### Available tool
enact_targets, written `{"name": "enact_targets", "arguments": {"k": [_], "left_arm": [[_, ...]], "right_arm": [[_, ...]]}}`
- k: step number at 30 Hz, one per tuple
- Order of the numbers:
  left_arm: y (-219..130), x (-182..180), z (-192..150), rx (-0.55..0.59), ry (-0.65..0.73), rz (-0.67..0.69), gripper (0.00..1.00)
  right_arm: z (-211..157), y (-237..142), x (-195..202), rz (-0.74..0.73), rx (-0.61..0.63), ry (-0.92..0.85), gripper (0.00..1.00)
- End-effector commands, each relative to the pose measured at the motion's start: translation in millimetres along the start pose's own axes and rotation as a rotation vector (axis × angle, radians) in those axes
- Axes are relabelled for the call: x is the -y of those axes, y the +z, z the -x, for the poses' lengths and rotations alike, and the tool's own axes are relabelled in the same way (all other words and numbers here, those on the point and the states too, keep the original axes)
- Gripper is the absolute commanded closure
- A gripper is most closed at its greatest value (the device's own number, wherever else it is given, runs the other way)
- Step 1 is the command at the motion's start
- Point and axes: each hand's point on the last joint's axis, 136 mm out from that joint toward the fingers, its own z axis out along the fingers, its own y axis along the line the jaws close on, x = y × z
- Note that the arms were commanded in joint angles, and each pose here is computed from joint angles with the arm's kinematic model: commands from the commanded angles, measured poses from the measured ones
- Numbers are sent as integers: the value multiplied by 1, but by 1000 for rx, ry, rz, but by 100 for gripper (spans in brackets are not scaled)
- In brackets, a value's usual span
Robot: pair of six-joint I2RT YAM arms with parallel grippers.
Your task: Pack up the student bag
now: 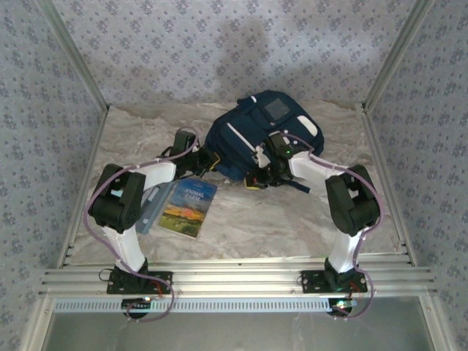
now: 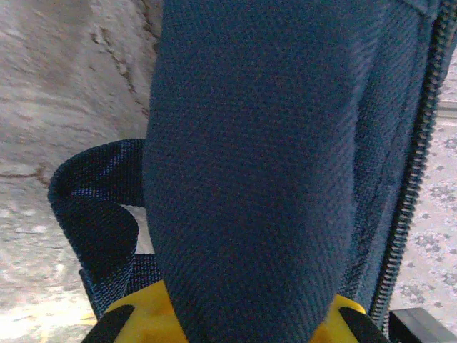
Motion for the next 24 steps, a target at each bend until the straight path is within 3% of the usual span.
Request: {"name": "enact_targets", "arguments": {"k": [1, 6, 16, 24], "left_arm": [[-26, 10, 32, 95, 46, -1, 100], [-36, 11, 35, 97, 59, -2, 100], [-49, 12, 31, 96, 68, -4, 100], [-52, 14, 22, 82, 68, -9, 100]], "right_arm": [[-24, -19, 24, -52, -41, 46, 100], [-25, -41, 68, -167, -24, 98, 100], [10, -89, 139, -385, 93, 139, 100], [48, -131, 156, -543, 195, 107, 100]]}}
